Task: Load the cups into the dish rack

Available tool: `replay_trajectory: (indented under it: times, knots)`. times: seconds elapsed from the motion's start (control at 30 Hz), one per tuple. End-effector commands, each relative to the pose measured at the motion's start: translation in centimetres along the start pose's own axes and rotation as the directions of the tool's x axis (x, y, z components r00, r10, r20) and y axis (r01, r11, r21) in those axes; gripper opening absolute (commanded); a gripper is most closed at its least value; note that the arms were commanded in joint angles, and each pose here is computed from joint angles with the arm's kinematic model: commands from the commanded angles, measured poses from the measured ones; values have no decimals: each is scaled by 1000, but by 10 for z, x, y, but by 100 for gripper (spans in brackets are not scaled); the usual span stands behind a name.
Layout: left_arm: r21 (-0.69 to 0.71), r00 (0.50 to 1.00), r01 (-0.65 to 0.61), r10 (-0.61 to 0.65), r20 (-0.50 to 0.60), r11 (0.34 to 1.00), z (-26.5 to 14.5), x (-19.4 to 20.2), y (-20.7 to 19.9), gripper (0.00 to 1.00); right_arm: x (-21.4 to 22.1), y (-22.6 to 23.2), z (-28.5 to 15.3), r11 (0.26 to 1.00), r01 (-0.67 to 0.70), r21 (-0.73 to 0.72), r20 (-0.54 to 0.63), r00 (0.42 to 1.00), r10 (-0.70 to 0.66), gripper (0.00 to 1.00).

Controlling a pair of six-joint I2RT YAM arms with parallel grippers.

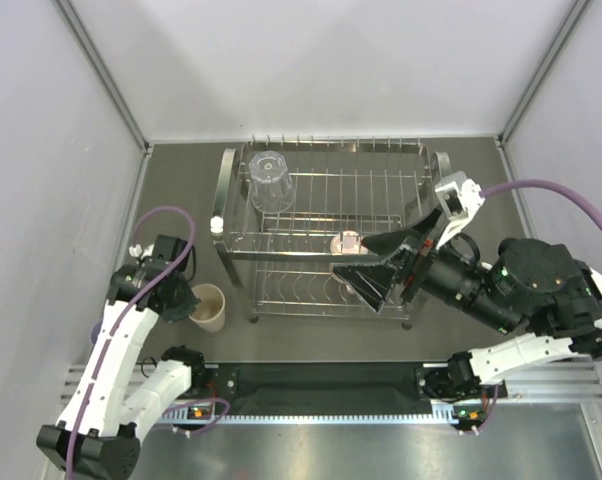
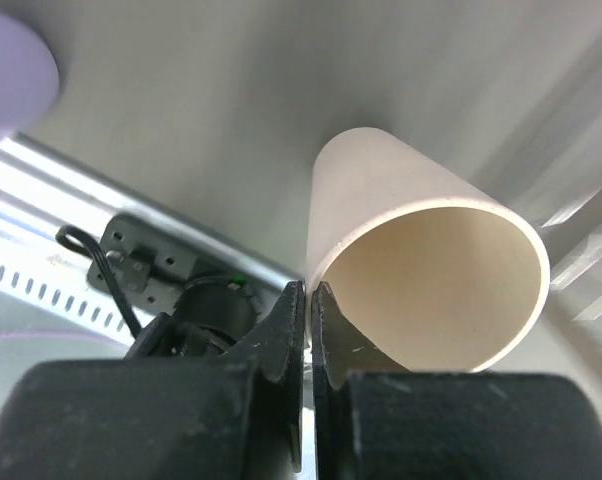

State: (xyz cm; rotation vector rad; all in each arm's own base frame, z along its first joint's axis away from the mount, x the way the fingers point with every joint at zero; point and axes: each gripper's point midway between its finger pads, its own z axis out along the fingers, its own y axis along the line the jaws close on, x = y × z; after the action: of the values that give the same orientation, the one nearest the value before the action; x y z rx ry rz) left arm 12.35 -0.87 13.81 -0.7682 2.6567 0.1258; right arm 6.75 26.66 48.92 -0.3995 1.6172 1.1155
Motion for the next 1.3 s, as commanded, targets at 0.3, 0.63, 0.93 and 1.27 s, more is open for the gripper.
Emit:
replay_trajectory:
  times: [0.3,0.63,0.93,1.27]
  knots:
    - [218,902,157,-230,365,963,-148,-97,-4,0,-11,16,58,994,92,-57,-118,988,-98,83]
    - [357,607,176,-387,695,917,-274,-183,21,0,-28,3,55,996,64,-57,-98,993,-69,83]
    - [756,460,-380,-600,654,533,-427,-191,-58,0,-28,5,66,996,21,-83,-126,992,-31,86]
    - [711,567,-703,-593,571,11,-498,-137,-112,0,-67,6,74,978,-157,-138,-45,987,152,97]
